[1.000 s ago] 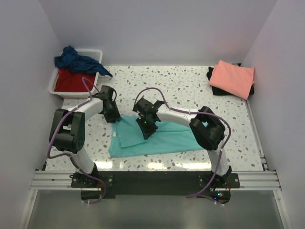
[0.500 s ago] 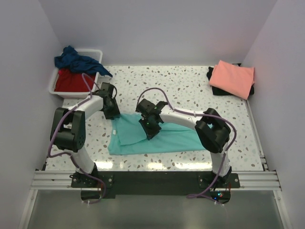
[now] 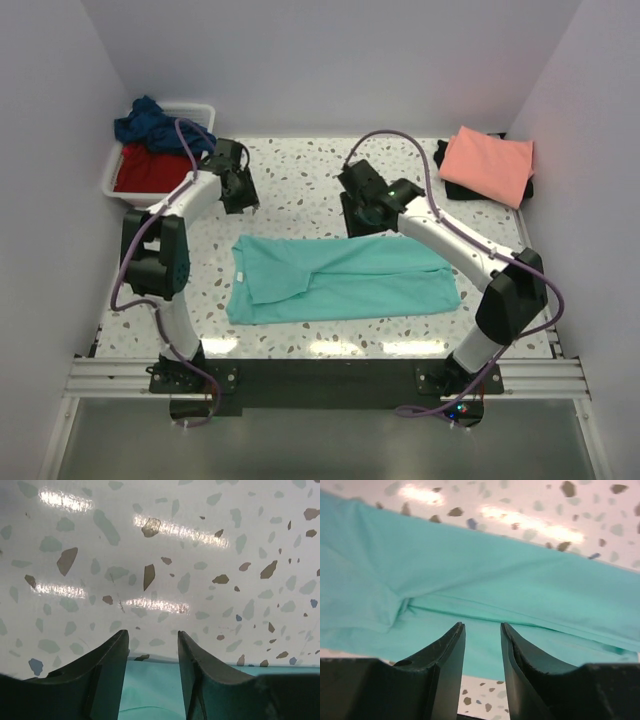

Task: Fold and stack the t-shirts
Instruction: Fold the tshirt

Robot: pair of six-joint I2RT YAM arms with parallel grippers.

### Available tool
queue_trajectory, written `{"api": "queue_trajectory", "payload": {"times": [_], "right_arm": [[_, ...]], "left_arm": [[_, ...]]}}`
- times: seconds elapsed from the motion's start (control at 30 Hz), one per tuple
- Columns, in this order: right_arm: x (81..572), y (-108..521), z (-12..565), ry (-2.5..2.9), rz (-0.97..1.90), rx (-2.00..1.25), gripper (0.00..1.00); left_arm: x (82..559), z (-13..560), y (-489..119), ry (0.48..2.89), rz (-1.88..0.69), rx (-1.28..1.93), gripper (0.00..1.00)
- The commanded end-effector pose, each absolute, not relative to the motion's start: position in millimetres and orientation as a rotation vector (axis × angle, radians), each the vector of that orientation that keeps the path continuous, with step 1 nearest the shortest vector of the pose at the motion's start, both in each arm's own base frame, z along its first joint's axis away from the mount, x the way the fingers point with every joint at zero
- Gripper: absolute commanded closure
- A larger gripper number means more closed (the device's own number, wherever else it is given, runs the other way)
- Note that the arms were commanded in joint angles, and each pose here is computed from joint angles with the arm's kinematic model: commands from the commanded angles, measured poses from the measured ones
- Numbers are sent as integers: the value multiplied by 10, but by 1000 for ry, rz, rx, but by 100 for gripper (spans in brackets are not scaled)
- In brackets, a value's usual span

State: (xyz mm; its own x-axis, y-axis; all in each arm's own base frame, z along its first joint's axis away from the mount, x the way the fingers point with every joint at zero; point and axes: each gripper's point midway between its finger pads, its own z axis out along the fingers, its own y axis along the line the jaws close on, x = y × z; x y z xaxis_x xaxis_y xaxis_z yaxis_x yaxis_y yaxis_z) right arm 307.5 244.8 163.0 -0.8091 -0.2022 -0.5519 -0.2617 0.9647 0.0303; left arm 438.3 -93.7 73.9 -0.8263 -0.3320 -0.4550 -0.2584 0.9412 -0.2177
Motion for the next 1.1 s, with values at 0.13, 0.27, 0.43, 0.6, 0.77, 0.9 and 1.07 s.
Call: {"api": "queue_trajectory", "payload": {"times": [0.13,0.27,0.43,0.6,0.77,0.9,1.07], "right_arm": [[3099,2029,1557,2538,6,-198,60],[3110,2013,1456,2560,-26,-194,60],[3186,1962,1316,2586,-58,-161,59],[3275,1831,1205,2622,-48,-87,59],[3305,1758,1097,2652,-31,-56,58],[3330,1735,1019,2668,-21,-34,59],[3355,1724,961,2684,-12,-13,59]], "left_arm": [[3772,988,-1008,2648,-192,-283,50],[3461,1000,-1128,2678,-185,-230,50],[3119,807,-1294,2751,-171,-187,50],[2948,588,-1305,2806,-169,-214,50],[2825,407,-1302,2856,-153,-199,49],[2779,225,-1300,2899,-136,-196,49],[2857,19,-1272,2928,-68,-200,49]]}}
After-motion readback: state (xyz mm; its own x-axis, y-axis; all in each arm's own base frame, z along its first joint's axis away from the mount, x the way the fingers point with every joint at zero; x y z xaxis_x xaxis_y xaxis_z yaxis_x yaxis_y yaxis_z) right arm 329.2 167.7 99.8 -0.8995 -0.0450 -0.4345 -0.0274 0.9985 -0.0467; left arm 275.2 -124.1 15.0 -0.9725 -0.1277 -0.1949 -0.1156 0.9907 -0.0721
